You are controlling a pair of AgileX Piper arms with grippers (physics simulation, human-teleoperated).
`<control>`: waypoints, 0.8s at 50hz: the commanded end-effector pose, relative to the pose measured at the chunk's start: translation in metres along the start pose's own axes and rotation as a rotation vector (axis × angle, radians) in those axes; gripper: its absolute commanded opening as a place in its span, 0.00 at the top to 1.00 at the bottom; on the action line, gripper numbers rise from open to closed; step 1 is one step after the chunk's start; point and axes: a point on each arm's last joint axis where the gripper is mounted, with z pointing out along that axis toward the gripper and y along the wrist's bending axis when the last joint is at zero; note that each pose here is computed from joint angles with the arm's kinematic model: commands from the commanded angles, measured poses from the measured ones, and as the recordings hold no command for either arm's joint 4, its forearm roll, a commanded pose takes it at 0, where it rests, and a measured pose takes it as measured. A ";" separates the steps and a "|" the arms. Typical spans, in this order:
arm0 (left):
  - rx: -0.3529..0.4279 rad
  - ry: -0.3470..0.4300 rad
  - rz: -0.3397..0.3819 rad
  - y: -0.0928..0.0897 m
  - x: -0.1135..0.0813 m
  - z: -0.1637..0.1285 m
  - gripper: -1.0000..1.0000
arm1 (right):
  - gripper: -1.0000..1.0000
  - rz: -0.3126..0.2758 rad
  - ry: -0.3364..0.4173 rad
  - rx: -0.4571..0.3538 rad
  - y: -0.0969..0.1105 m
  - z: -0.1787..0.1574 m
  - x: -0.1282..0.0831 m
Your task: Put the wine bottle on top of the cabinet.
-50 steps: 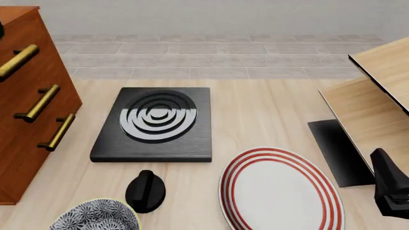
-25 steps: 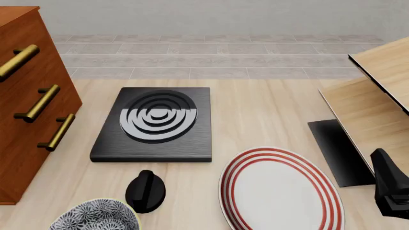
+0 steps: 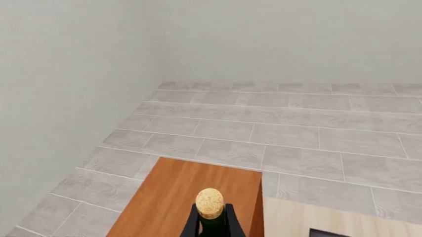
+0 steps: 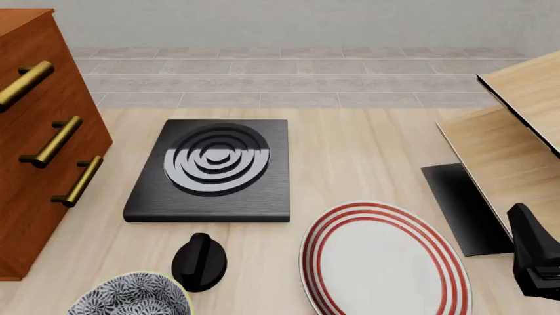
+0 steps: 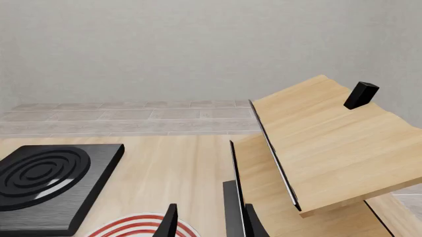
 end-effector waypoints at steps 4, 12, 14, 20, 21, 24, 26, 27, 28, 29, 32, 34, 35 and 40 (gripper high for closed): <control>-0.061 0.083 0.064 0.008 0.027 0.018 1.00 | 0.00 0.000 0.000 0.000 0.000 0.000 0.000; -0.036 0.081 0.064 0.002 0.028 0.019 1.00 | 0.00 0.000 0.000 0.000 0.000 0.000 0.000; -0.033 0.080 0.066 0.001 0.027 0.019 1.00 | 0.00 0.000 0.000 0.000 0.000 0.000 0.000; -0.035 0.079 0.072 0.002 0.025 0.021 0.00 | 0.00 0.000 0.000 0.000 0.000 0.000 0.000; -0.036 0.079 0.073 0.002 0.024 0.021 0.00 | 0.00 0.000 0.000 0.000 0.000 0.000 0.000; -0.036 0.077 0.077 0.002 0.024 0.020 0.00 | 0.00 0.000 0.000 0.000 0.000 0.000 0.000; -0.039 0.076 0.077 0.003 0.023 0.020 0.00 | 0.00 0.000 0.000 0.000 0.000 0.000 0.000; -0.044 0.075 0.081 0.005 0.024 0.020 0.00 | 0.00 0.000 0.000 0.000 0.000 0.000 0.000; -0.048 0.075 0.083 0.005 0.024 0.020 0.00 | 0.00 -0.001 0.000 0.000 0.000 0.000 0.000; -0.047 0.075 0.083 0.005 0.024 0.020 0.00 | 0.00 0.000 0.000 0.000 0.000 0.000 0.000; -0.042 0.071 0.082 0.004 0.024 0.017 0.00 | 0.00 0.000 -0.001 0.000 0.000 0.000 0.000; -0.039 0.070 0.083 0.003 0.024 0.017 0.00 | 0.00 0.000 0.000 0.000 0.000 0.000 0.000; -0.040 0.060 0.078 0.003 0.022 0.013 0.00 | 0.00 -0.001 0.000 0.000 0.000 0.000 0.000; -0.033 0.041 0.077 0.000 0.018 0.001 0.00 | 0.00 0.000 0.000 0.000 0.000 0.000 0.000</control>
